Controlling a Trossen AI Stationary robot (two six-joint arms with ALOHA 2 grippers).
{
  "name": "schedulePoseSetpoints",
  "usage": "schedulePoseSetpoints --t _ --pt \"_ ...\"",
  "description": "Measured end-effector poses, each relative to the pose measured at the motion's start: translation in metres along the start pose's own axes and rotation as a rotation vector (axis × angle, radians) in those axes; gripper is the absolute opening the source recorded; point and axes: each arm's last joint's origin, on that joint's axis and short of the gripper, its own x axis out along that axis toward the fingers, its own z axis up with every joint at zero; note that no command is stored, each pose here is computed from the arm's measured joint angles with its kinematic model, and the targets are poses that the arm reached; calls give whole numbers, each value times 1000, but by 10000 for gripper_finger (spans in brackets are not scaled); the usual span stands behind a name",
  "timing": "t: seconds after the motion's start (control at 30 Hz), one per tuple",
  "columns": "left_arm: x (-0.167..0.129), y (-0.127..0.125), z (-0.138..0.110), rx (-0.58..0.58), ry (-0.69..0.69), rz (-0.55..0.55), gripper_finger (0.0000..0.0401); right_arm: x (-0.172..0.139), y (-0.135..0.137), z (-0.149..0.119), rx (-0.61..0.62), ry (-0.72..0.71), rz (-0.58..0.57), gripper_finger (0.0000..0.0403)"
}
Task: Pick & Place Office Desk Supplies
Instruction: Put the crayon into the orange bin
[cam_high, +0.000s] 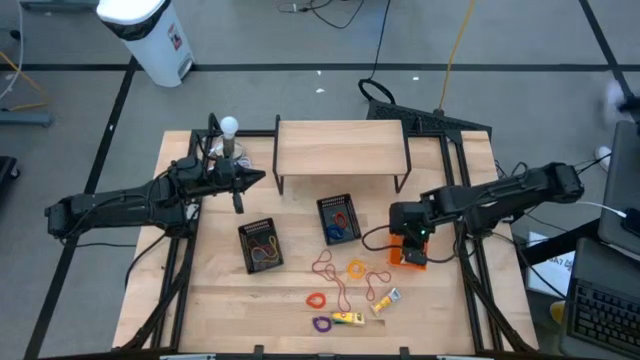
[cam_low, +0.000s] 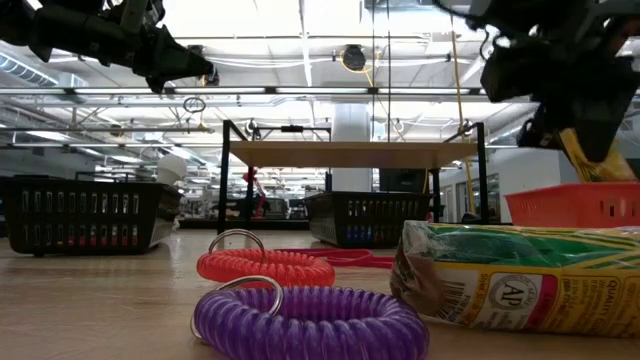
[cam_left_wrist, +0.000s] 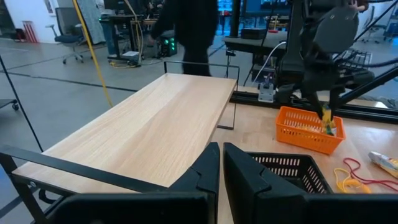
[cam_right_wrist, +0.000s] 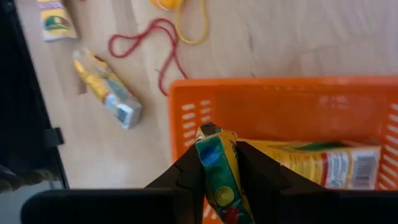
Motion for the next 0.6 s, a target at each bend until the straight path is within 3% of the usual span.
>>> schedulePoseSetpoints --t 0.33,0.6 --pt "0 0 0 12 0 0 24 12 -19 -11 59 49 -14 68" --pt "0 0 0 9 0 -1 24 14 -19 -10 41 35 6 104"
